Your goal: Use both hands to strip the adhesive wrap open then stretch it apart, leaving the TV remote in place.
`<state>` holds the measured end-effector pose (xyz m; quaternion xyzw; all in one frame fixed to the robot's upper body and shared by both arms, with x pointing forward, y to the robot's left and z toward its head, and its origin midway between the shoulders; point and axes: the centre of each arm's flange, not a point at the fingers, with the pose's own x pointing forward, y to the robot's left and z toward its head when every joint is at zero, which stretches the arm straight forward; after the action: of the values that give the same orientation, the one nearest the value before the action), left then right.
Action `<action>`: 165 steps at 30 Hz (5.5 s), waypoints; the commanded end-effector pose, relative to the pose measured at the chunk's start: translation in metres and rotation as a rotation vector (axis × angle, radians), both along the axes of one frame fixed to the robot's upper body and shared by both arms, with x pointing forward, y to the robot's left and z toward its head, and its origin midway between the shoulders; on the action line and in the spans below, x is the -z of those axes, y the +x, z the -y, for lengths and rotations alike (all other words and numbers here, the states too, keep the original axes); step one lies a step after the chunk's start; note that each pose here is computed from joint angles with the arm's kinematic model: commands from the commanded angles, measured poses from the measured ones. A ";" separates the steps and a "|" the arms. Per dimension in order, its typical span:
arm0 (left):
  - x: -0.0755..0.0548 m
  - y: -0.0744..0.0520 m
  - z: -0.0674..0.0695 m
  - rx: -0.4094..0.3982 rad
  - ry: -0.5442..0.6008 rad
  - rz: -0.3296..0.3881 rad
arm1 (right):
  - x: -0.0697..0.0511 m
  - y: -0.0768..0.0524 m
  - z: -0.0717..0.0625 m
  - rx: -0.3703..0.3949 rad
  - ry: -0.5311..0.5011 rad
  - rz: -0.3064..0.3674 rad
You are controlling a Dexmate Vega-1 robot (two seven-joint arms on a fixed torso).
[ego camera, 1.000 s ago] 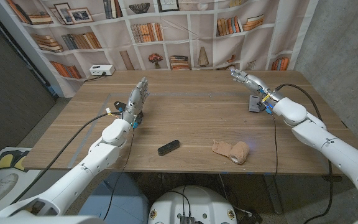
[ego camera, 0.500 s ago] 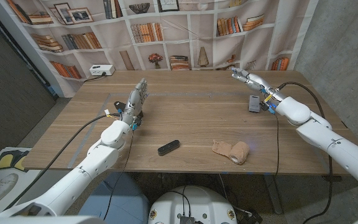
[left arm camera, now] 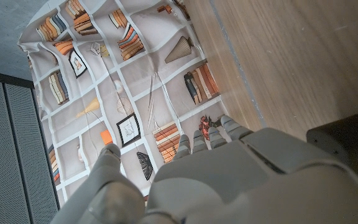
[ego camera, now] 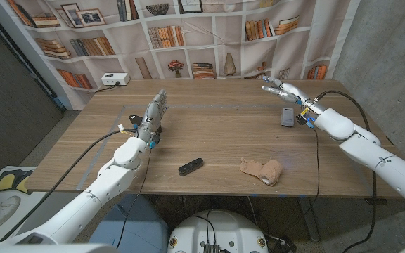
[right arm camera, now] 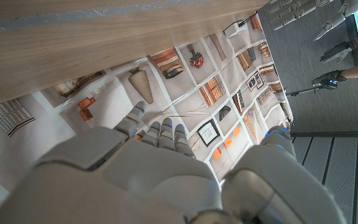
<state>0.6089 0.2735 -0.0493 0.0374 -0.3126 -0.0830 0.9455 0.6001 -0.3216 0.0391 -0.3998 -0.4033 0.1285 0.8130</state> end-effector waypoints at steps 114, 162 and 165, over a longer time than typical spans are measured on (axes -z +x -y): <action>0.032 -0.022 -0.009 -0.033 0.018 -0.036 | 0.028 -0.036 0.007 0.161 -0.319 0.282; 0.041 -0.019 -0.018 -0.039 0.024 -0.043 | 0.054 -0.041 -0.001 0.158 -0.243 0.228; 0.043 -0.021 -0.017 -0.047 0.023 -0.034 | 0.055 -0.042 -0.001 0.159 -0.238 0.226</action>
<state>0.5909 0.2906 -0.0899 0.0551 -0.2874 -0.0683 0.9538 0.5605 -0.3230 -0.0117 -0.5416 -0.4402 0.0663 0.7131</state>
